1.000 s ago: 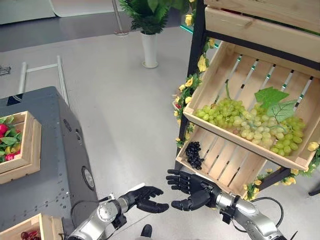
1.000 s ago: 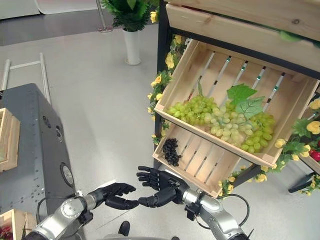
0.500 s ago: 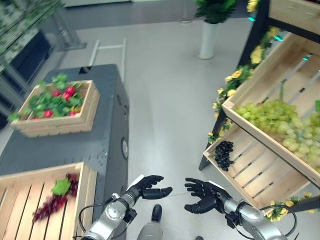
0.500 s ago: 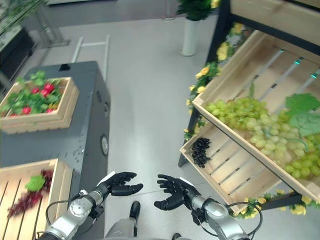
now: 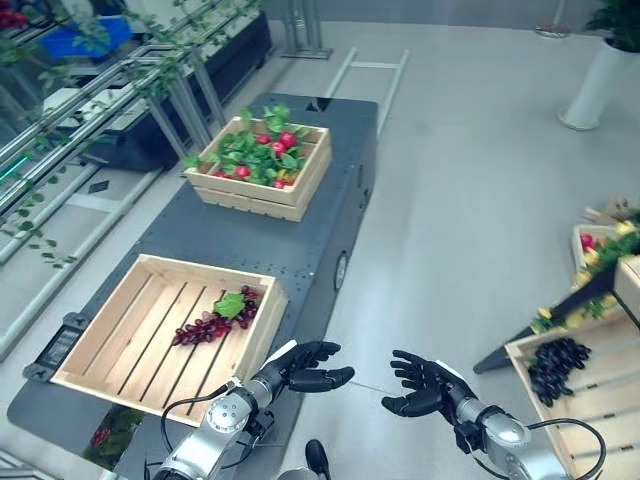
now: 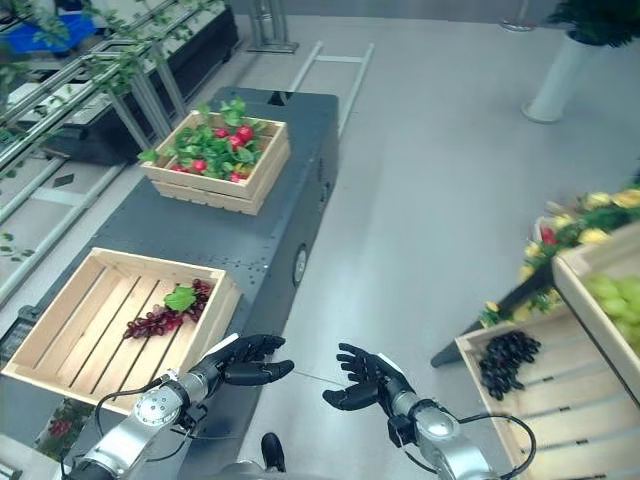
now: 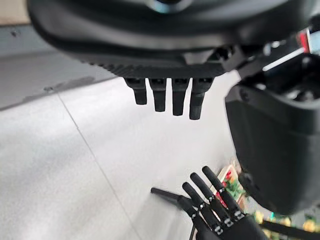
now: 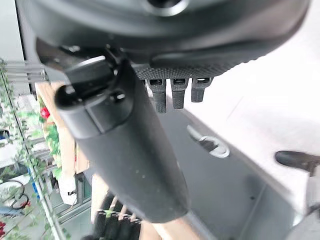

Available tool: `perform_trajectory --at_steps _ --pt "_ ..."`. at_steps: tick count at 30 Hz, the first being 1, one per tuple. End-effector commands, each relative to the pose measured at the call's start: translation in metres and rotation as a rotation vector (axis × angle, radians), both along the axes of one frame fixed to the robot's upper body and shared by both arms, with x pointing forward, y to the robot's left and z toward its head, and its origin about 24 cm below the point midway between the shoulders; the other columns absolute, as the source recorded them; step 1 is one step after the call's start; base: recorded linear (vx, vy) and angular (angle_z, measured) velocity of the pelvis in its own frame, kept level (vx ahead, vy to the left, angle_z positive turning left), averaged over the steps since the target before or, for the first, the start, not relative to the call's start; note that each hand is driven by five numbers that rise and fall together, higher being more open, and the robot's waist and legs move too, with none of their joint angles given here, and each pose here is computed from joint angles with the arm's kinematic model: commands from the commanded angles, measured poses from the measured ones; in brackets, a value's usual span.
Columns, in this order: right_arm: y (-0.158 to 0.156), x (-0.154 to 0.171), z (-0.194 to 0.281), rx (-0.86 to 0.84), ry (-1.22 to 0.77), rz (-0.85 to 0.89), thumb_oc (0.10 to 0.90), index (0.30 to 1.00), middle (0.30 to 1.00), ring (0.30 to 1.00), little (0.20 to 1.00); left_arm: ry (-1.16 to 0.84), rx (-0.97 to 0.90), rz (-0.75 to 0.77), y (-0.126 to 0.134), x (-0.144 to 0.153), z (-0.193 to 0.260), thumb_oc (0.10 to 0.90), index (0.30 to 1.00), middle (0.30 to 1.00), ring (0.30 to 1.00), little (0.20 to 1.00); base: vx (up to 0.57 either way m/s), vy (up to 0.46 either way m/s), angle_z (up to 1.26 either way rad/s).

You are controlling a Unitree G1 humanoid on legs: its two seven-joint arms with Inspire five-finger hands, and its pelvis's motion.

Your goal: Pick up the fruits from the basket on one side to the basket on the other side

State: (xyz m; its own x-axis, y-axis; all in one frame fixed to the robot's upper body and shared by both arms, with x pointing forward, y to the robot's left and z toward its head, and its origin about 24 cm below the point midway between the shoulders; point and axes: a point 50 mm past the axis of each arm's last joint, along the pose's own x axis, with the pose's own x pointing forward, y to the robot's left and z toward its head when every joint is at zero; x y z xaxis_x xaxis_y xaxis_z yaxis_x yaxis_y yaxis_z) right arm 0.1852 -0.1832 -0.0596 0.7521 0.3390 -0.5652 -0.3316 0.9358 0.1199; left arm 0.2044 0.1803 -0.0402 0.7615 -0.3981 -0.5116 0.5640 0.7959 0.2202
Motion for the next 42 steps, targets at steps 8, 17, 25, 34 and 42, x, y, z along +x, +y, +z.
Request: perform_trajectory --at_steps 8,17,25,34,42 --pt "0.023 0.03 0.043 0.222 -0.267 0.034 0.8 0.9 0.9 0.9 0.9 -0.247 -0.016 -0.032 0.016 0.029 0.053 0.8 0.9 0.9 0.9 0.9 0.09 0.311 0.26" --pt "0.019 0.022 0.053 0.292 -0.319 0.04 0.8 0.9 0.9 0.9 0.9 -0.303 0.012 -0.091 0.005 0.032 0.06 0.8 0.9 0.9 0.9 0.9 0.09 -0.003 0.71" --pt "0.019 0.023 0.056 0.311 -0.336 0.059 0.8 0.9 0.9 0.9 0.9 -0.312 -0.007 -0.049 0.009 0.032 0.06 0.8 0.9 0.9 0.9 0.9 0.16 -0.283 0.69" --pt "0.003 0.024 0.063 0.258 -0.383 -0.048 0.8 0.9 0.9 0.9 0.9 -0.349 -0.021 -0.102 -0.003 0.033 0.063 0.8 0.9 0.9 0.9 0.9 0.1 -0.194 0.68" --pt "-0.007 0.019 0.058 0.276 -0.36 -0.102 0.8 0.9 0.9 0.9 0.9 -0.63 0.12 -0.081 0.008 0.04 0.098 0.8 0.9 0.9 0.9 0.9 0.02 0.075 0.36"
